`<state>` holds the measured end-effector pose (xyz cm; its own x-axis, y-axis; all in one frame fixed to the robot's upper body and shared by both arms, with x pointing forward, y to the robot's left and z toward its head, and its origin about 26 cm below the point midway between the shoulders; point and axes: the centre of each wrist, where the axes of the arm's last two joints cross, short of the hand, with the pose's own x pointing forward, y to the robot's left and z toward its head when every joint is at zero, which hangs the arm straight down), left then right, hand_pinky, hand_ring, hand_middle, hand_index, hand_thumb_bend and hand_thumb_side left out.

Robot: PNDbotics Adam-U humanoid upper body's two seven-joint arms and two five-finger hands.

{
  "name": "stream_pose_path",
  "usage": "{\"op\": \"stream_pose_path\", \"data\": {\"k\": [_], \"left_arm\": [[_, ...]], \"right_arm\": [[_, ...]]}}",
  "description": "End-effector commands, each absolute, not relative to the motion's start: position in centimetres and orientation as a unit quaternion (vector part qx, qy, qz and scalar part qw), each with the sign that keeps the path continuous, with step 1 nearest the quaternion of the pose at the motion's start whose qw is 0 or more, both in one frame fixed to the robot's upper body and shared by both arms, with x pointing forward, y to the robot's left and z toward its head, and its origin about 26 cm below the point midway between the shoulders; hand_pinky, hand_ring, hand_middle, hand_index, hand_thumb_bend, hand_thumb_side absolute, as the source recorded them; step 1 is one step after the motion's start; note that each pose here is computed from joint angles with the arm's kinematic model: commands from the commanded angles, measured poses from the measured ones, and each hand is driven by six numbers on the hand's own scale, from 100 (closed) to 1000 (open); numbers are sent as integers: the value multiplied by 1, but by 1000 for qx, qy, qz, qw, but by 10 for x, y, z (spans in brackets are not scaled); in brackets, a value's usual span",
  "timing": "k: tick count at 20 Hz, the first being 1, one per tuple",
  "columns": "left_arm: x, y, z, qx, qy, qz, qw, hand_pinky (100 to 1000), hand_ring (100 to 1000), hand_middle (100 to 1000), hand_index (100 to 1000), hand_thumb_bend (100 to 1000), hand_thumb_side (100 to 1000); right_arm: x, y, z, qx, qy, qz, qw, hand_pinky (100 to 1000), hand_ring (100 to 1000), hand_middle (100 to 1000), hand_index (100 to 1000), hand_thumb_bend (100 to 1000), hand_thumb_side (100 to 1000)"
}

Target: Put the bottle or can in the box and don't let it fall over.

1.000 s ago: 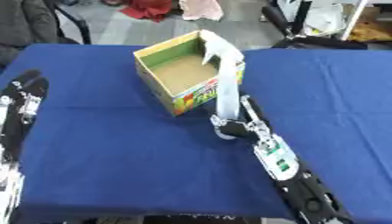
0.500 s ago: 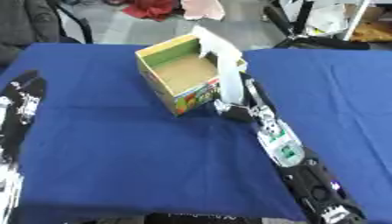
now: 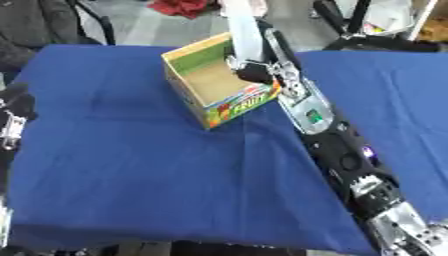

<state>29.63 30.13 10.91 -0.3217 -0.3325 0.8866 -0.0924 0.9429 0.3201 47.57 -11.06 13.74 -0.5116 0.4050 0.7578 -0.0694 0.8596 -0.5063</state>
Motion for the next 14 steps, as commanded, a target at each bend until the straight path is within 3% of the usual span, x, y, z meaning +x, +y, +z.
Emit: {"op": "stream_pose_path", "data": {"k": [1,2,3,4,5,6,7,8,10,14], "left_arm": [[299,295,121,117,-820,-118,548,855,896,901,881,588,810],[300,293,122,113,-822,-121,546,855,896,901,881,588,811],[301,292,123,110,-823,-123,544,855,896,901,881,588,811],[301,291,123,108,-823,-124,543,855,897,901,881,587,811],[302,291,123,107,-824,-124,543,855,897,901,881,585,813],[302,292,124,107,-824,-124,543,855,897,901,881,585,813],[301,292,124,108,-824,-124,543,855,897,901,881,585,813],[302,292,124,108,-824,-124,543,855,894,901,881,584,814],[302,292,124,108,-824,-124,542,855,891,901,881,583,815],[301,293,124,111,-823,-122,544,855,891,901,882,581,817]], "right_arm": [[483,-107,144,-128,-834,247,477,960,910,816,419,100,100],[484,-107,140,-141,-830,250,479,973,925,832,473,100,100],[485,-108,137,-156,-826,256,478,990,949,865,646,100,100],[486,-109,135,-174,-821,270,471,1000,970,896,814,100,224],[486,-110,133,-195,-816,290,460,1000,988,922,943,265,407],[486,-112,133,-219,-810,313,445,1000,996,933,983,369,482],[486,-112,132,-239,-804,328,434,1000,996,933,983,369,482],[486,-114,132,-258,-801,332,427,1000,1000,940,1000,451,544],[487,-118,134,-295,-797,325,415,1000,997,936,1000,508,591],[489,-129,141,-344,-798,287,403,1000,989,928,1000,516,598]]}}
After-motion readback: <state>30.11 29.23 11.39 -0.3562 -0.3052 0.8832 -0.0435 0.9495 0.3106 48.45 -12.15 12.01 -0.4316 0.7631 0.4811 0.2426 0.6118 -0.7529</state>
